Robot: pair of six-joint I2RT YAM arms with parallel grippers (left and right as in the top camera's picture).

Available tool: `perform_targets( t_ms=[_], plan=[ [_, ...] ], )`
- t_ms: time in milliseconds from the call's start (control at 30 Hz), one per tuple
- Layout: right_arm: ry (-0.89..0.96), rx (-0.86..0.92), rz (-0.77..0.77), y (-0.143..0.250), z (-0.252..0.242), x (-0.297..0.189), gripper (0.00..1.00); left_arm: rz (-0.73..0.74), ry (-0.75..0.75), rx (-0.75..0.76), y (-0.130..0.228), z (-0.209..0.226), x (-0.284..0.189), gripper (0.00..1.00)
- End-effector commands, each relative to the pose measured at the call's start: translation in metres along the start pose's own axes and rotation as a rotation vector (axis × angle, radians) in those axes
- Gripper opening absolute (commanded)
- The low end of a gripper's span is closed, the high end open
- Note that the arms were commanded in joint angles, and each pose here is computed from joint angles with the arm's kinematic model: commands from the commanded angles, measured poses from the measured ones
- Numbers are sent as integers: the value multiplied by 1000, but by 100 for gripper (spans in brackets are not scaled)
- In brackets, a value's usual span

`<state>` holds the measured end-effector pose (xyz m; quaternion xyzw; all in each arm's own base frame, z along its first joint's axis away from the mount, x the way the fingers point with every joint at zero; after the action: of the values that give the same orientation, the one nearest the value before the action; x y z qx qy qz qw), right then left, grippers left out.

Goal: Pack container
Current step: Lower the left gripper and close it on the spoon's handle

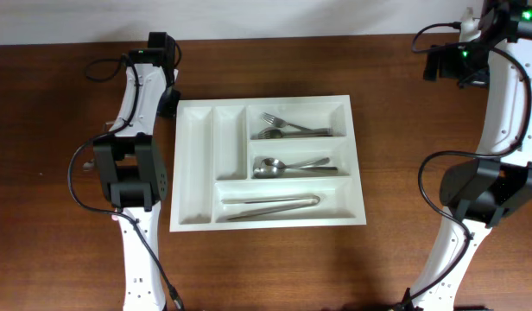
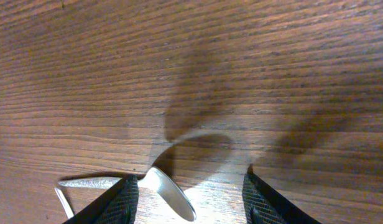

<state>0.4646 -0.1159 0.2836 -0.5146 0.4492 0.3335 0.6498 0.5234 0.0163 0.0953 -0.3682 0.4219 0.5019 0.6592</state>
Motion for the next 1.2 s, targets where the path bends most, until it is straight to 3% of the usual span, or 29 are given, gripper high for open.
perform_targets(
  t_ms=[0,100,233,400,600,1100,1167],
  plan=[
    [-6,12,-30,-2,1,-12,99,54,7,-19,7,1,26,56],
    [-6,12,-30,-2,1,-12,99,61,7,-34,10,9,29,56],
    [-6,12,-30,-2,1,-12,99,71,7,-55,13,17,32,45],
    [-6,12,-30,-2,1,-12,99,75,7,-75,15,23,35,44],
    [-6,12,-30,-2,1,-12,99,73,13,-81,15,24,35,36],
    [-6,12,-30,-2,1,-12,99,75,14,-80,16,24,35,2],
    [-6,12,-30,-2,1,-12,99,75,14,-80,16,24,35,2]
  ],
)
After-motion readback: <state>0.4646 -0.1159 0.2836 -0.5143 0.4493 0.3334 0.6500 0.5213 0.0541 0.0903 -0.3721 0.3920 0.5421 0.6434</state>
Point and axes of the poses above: each gripper's point midway between its finger pads, its own x axis out along the fingers, its own z axis along the line the jaws close on, y = z × x, the point moved 9 cm from there along -x, back along the fingers, and after that the axes turned 1 degree about x, right-handed, at the moved point
